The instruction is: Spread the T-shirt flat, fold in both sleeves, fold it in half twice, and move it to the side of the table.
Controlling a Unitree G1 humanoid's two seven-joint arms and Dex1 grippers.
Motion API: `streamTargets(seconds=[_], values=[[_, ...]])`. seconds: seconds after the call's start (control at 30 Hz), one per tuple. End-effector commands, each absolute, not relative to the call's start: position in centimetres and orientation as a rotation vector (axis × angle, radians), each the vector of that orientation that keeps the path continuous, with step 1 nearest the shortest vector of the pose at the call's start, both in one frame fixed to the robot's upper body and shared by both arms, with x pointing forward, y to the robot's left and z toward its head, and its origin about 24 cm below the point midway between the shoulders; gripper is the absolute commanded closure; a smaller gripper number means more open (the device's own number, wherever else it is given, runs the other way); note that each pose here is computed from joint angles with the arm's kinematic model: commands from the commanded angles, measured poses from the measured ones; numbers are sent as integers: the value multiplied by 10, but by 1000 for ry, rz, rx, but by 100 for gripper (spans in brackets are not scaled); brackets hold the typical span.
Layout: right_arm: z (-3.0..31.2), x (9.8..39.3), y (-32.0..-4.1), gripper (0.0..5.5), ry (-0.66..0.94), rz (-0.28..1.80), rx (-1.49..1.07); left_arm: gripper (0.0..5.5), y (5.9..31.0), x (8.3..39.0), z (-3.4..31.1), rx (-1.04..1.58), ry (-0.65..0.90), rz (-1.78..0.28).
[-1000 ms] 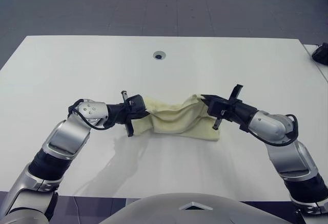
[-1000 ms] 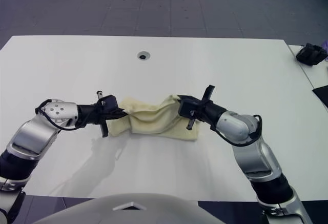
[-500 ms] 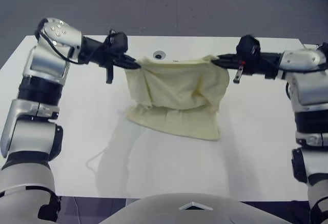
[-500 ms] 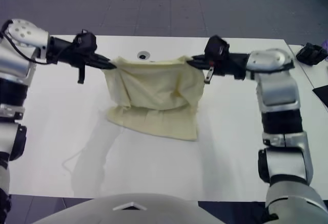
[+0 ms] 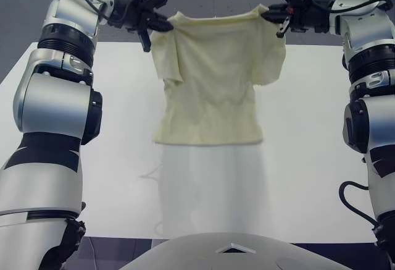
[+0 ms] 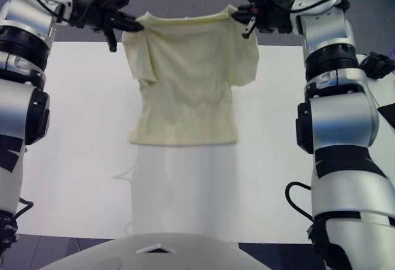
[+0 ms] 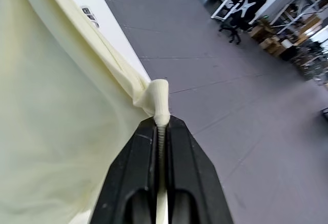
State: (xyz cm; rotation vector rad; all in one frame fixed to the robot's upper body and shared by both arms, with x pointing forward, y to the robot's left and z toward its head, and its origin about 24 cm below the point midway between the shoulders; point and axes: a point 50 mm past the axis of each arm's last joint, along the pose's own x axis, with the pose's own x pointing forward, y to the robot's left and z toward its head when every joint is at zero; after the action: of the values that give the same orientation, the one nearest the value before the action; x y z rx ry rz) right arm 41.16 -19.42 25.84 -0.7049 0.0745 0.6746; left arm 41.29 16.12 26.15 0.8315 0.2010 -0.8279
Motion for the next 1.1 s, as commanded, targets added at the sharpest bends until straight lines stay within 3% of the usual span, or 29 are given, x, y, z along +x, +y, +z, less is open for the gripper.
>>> streamTargets(seconds=[0.03, 0.23, 0.4, 0.53, 0.67, 0.77, 0.9, 1.1], values=[[287, 420, -190, 548, -51, 408, -826, 550, 148, 426, 287, 935, 41, -453], [312, 423, -185, 548, -207, 170, -956, 550, 144, 429, 311, 992, -136, -190], [309, 422, -185, 548, -248, 164, -1041, 550, 148, 429, 301, 1032, -131, -213], [284, 418, -188, 548, -209, 362, -1006, 550, 162, 426, 248, 1166, 82, -503], [238, 397, -197, 548, -80, 824, -881, 550, 189, 398, 200, 1209, 291, -942], [210, 351, -215, 548, 71, 1131, -778, 550, 197, 363, 199, 1205, 300, -1163], [192, 286, -215, 548, 307, 1408, -666, 550, 195, 320, 201, 1223, 313, -1353], [157, 248, -209, 548, 501, 1482, -627, 550, 180, 274, 171, 1279, 375, -1574]])
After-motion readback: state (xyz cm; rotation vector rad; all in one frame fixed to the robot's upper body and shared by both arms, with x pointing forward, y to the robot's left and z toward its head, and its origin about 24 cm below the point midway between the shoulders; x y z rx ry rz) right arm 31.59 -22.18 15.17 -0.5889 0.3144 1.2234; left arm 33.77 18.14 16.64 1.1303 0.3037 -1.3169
